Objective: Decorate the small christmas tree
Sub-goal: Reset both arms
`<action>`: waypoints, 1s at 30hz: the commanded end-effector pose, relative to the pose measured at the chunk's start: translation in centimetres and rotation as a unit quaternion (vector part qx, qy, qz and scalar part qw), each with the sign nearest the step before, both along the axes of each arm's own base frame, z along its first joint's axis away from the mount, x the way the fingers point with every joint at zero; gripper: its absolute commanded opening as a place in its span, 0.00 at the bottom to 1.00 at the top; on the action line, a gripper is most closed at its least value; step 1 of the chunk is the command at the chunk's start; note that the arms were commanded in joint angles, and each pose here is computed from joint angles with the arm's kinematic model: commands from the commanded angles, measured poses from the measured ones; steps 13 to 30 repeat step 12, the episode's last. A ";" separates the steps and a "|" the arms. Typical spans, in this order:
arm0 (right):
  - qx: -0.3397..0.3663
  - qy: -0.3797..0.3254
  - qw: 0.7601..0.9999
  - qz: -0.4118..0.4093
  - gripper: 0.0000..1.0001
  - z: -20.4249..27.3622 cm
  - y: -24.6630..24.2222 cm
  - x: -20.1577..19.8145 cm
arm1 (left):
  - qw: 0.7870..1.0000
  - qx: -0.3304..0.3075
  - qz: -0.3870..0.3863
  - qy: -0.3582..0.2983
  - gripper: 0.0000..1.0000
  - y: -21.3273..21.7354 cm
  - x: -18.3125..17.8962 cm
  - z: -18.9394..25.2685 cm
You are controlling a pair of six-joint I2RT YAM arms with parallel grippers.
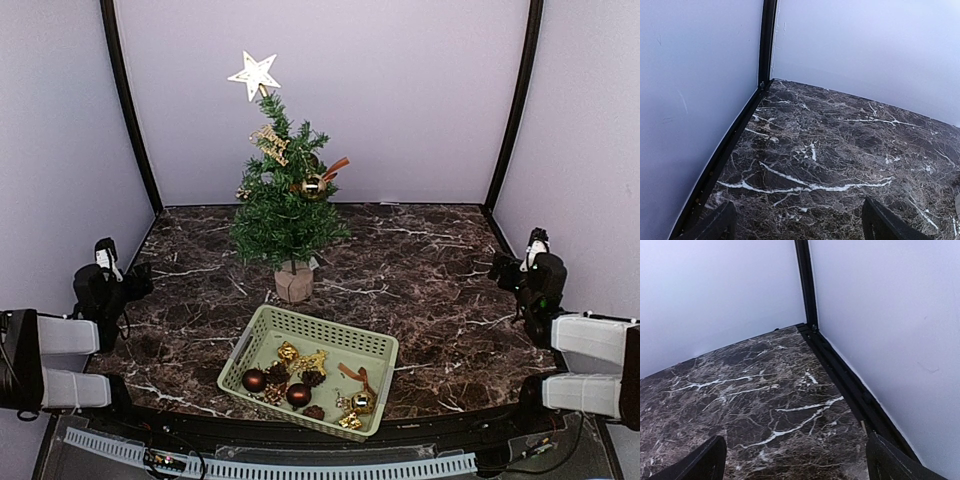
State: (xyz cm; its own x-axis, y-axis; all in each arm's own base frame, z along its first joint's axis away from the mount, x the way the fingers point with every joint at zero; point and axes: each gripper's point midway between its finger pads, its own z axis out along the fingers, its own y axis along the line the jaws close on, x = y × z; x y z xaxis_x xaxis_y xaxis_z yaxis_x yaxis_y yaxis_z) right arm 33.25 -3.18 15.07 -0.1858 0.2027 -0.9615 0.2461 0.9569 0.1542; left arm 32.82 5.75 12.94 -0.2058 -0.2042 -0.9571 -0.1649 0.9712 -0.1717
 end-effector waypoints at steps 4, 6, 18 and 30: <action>-0.030 -0.059 0.996 -0.055 0.99 2.6 -2.1 -0.4 | 1.000 0.022 -0.008 -0.021 0.90 0.0 0.7 1.1; -0.028 -0.056 0.997 -0.049 0.99 2.4 -1.9 -0.2 | 1.000 0.021 -0.011 -0.020 0.90 0.0 0.8 1.1; -0.029 -0.043 0.998 -0.046 0.99 1.8 -1.8 0.3 | 0.999 0.021 -0.025 -0.025 0.91 -0.5 0.8 1.2; -0.029 -0.043 0.998 -0.046 0.99 1.8 -1.8 0.3 | 0.999 0.021 -0.025 -0.025 0.91 -0.5 0.8 1.2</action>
